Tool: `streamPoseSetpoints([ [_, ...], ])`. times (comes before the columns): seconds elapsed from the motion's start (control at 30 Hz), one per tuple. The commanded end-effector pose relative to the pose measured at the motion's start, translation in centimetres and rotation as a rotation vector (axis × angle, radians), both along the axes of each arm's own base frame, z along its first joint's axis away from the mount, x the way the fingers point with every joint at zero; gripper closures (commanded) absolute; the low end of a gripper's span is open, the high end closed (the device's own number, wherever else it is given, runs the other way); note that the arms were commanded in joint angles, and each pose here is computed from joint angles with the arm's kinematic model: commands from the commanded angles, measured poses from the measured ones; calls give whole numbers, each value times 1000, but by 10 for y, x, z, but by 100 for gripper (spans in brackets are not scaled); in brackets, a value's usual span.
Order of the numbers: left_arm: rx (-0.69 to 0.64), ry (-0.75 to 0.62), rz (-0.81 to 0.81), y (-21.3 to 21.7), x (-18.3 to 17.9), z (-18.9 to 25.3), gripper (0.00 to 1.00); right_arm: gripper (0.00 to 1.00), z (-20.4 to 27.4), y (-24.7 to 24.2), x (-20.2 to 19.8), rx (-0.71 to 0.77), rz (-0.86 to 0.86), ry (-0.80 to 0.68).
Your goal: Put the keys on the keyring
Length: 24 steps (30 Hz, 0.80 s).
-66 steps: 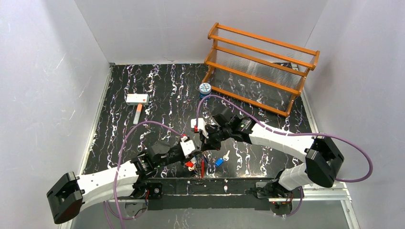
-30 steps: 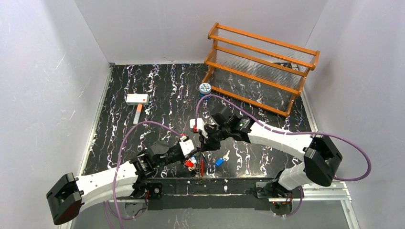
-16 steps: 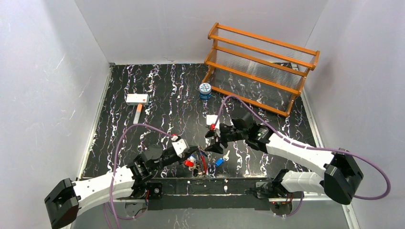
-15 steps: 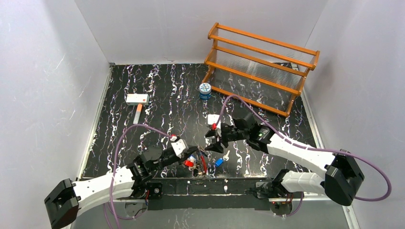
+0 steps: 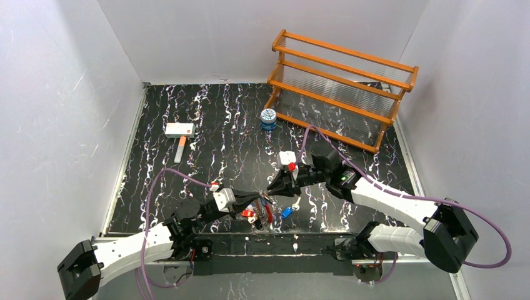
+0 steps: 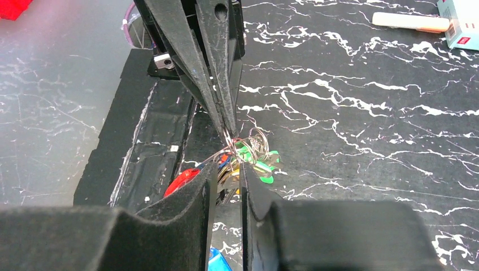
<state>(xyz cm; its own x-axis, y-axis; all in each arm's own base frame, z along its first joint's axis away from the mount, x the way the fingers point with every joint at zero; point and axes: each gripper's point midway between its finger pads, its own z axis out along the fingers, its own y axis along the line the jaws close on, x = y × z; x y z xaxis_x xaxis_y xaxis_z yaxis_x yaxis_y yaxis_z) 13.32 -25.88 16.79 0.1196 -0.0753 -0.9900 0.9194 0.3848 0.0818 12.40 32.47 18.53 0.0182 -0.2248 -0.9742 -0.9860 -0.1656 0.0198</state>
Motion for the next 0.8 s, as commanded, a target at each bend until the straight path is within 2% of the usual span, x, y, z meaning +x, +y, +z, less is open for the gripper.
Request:
streamPoseSetpoints([
  [0.0, -65, -53, -32, -2, -6, 20, 100, 70, 12, 2, -7, 62, 56, -36],
  [0.43, -65, -57, -33, -2, -6, 22, 100, 71, -12, 7, 0, -9, 45, 15],
  [0.63, -66, -57, -30, -2, -5, 23, 100, 94, -18, 8, 3, -25, 33, 18],
  [0.77, -64, -58, -29, -2, -5, 22, 100, 98, -24, 7, 5, -45, 21, 31],
])
